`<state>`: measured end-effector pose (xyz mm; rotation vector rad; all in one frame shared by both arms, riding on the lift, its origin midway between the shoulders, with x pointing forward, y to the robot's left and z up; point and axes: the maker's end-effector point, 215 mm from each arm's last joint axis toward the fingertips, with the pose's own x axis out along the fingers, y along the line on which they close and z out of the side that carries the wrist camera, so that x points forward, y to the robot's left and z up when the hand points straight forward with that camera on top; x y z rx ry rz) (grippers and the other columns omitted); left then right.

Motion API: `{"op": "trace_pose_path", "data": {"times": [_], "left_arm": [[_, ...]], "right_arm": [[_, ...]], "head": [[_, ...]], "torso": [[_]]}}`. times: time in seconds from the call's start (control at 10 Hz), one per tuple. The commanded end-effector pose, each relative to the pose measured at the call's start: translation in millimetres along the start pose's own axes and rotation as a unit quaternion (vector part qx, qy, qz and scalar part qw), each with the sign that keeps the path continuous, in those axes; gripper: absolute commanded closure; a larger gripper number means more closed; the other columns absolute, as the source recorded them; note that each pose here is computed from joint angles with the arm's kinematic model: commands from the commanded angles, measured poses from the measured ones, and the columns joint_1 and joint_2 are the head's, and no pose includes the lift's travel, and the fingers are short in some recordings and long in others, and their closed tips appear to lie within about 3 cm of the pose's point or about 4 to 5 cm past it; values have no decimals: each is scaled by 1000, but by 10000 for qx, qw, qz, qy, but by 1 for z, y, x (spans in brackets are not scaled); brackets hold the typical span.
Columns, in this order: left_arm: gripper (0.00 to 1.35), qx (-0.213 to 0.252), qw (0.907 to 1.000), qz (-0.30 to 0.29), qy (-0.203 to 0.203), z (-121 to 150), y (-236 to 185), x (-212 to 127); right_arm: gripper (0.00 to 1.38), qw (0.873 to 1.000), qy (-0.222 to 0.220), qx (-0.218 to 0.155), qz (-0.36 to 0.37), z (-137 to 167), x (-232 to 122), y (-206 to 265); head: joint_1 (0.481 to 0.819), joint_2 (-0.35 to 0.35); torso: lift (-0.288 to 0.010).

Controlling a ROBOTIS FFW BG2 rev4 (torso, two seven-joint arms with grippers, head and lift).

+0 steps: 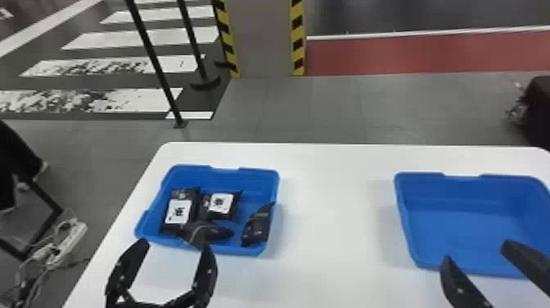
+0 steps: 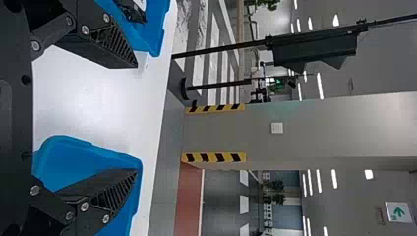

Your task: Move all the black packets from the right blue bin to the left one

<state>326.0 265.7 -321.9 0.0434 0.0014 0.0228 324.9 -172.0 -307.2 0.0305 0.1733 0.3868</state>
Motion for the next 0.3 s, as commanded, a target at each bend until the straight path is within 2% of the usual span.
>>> {"op": "trace_pose_path", "data": {"times": [0.0, 0.2], "left_arm": [[102, -11, 10000, 7, -15, 1, 0, 0], [102, -17, 10000, 3, -27, 2, -1, 1]], "right_arm": [[292, 10000, 3, -2, -11, 0, 0, -1], [292, 10000, -8, -6, -17, 1, 0, -1]], "head": [[695, 168], [695, 167]], "torso": [[-110], [-110]]}}
